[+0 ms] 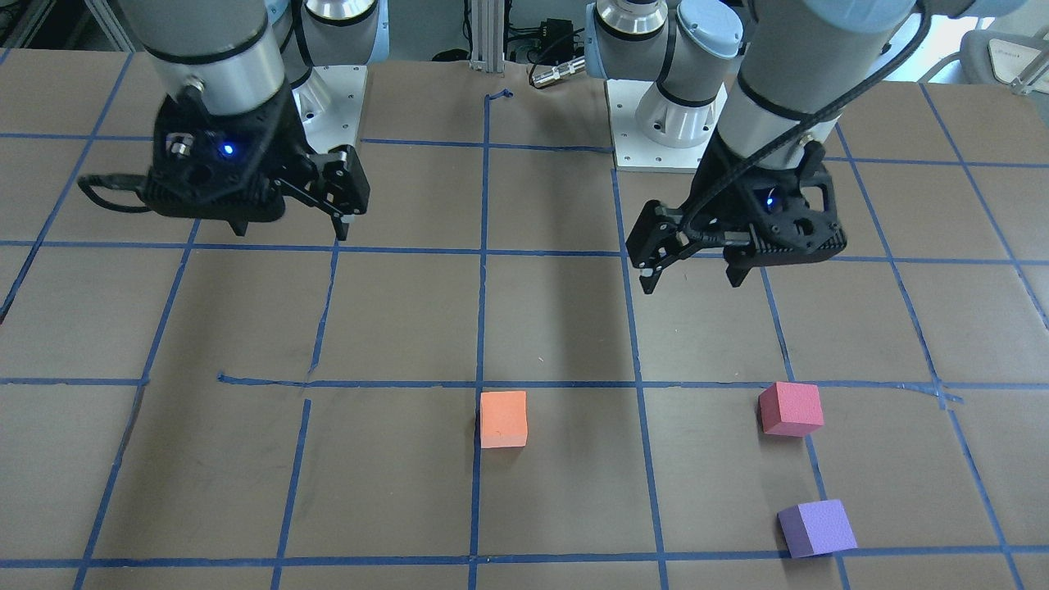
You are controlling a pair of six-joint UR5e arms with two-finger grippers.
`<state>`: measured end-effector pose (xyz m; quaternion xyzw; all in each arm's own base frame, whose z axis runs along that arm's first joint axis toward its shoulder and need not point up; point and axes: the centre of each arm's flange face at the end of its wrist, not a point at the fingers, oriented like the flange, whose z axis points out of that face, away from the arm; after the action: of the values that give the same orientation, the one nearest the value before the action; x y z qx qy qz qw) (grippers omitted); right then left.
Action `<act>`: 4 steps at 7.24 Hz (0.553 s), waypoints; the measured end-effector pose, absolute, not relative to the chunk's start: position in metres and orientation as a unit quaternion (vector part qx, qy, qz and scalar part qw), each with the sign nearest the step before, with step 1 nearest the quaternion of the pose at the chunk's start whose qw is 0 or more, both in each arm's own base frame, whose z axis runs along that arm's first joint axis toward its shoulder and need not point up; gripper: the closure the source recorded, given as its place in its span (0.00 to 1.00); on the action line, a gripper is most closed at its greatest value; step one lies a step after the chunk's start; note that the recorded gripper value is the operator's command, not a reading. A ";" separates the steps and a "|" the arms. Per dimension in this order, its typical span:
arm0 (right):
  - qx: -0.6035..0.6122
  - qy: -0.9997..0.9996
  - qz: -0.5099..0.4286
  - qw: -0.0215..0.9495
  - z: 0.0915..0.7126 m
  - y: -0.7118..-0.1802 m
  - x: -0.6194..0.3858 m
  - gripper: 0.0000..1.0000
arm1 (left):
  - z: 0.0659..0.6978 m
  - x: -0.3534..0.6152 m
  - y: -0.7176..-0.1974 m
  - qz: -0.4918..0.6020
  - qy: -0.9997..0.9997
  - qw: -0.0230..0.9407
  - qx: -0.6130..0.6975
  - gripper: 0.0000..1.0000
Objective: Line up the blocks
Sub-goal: 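Move the left gripper to the orange cube and grasp it while the right arm withdraws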
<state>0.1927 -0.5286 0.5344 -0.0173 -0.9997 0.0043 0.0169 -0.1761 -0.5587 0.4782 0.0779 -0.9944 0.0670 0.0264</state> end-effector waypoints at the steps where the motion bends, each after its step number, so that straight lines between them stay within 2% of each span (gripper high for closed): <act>1: -0.024 -0.999 -0.009 0.018 0.542 -0.519 0.175 0.00 | 0.461 -0.199 -0.568 0.071 -0.994 0.030 0.075 0.00; 4: -0.021 -1.000 0.010 0.012 0.543 -0.520 0.161 0.00 | 0.380 -0.263 -0.600 0.068 -0.996 0.033 0.043 0.00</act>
<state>0.1608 -0.5198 0.5426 -0.0210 -0.9997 0.0099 0.0122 -0.2632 -0.5996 0.3801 0.0430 -0.9962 0.0679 0.0335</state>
